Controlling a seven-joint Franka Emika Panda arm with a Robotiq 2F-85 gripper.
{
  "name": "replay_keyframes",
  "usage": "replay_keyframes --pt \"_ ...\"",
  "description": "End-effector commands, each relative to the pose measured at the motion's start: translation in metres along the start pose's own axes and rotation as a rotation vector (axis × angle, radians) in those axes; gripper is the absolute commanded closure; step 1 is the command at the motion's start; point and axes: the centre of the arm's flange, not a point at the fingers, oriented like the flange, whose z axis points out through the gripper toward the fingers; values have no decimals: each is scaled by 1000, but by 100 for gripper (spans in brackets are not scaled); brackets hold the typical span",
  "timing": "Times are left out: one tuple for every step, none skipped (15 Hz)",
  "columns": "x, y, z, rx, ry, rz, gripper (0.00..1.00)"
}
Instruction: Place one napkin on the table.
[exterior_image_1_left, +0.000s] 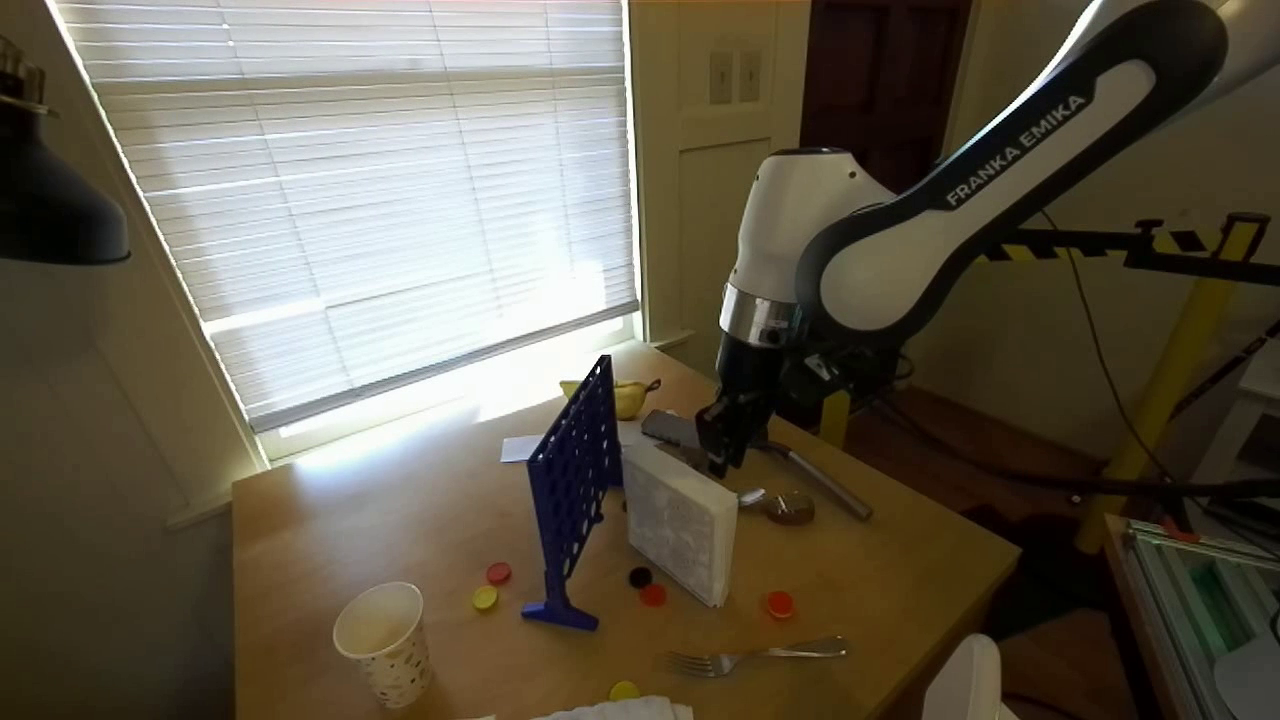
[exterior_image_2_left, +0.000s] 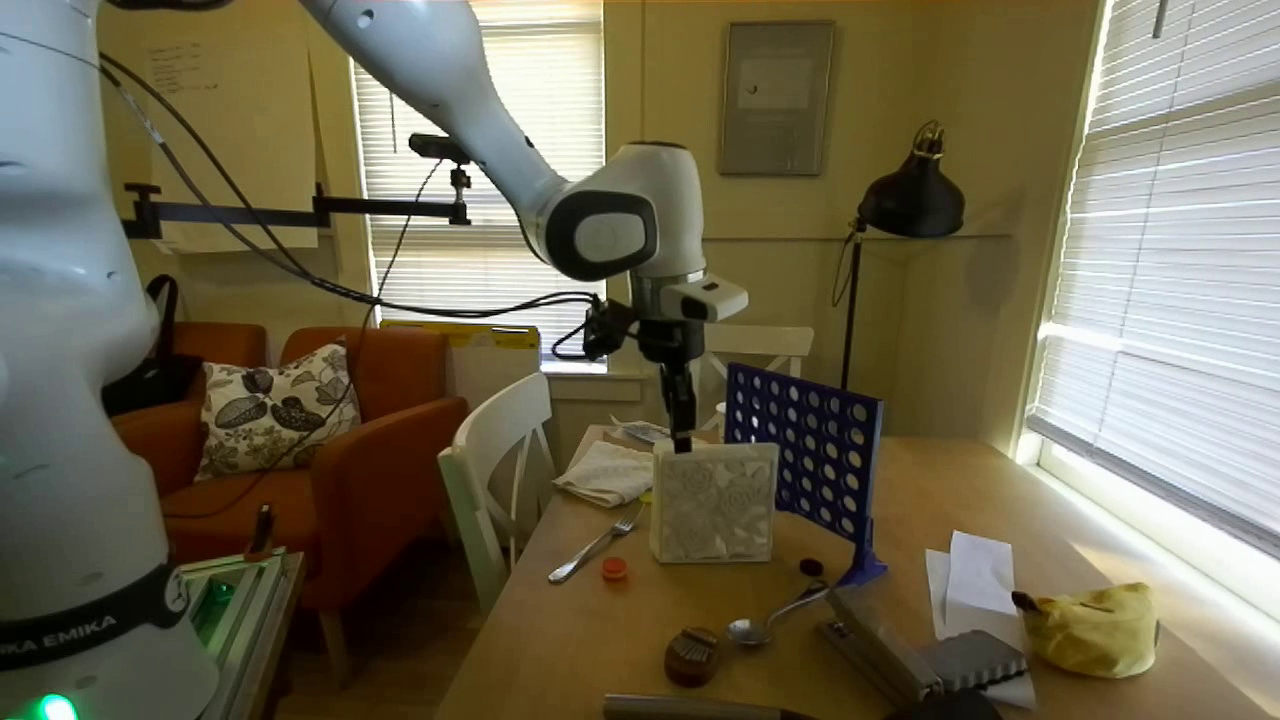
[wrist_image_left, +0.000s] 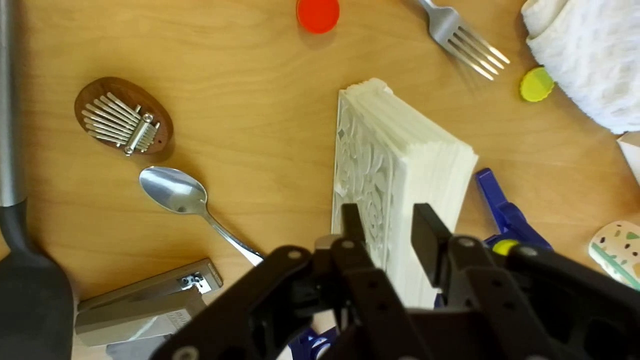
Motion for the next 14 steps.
replay_keyframes --pt "3 -8 6 3 10 8 69" --pt "3 -8 7 4 10 7 70" --pt "3 -9 8 6 8 7 71" --pt "3 -9 9 6 8 5 73" --pt "2 -10 10 6 8 5 74" --pt "2 -10 10 7 8 4 75" --pt "2 -10 12 6 8 4 75" --pt "2 -9 13 5 5 5 75" --pt "3 -9 14 6 5 6 74" --pt "3 -9 16 9 5 7 72" --pt "3 -9 17 17 1 8 72" --pt "3 -9 18 17 2 7 70" --pt "2 -9 18 20 2 5 70" --pt "2 -9 19 21 2 4 69"
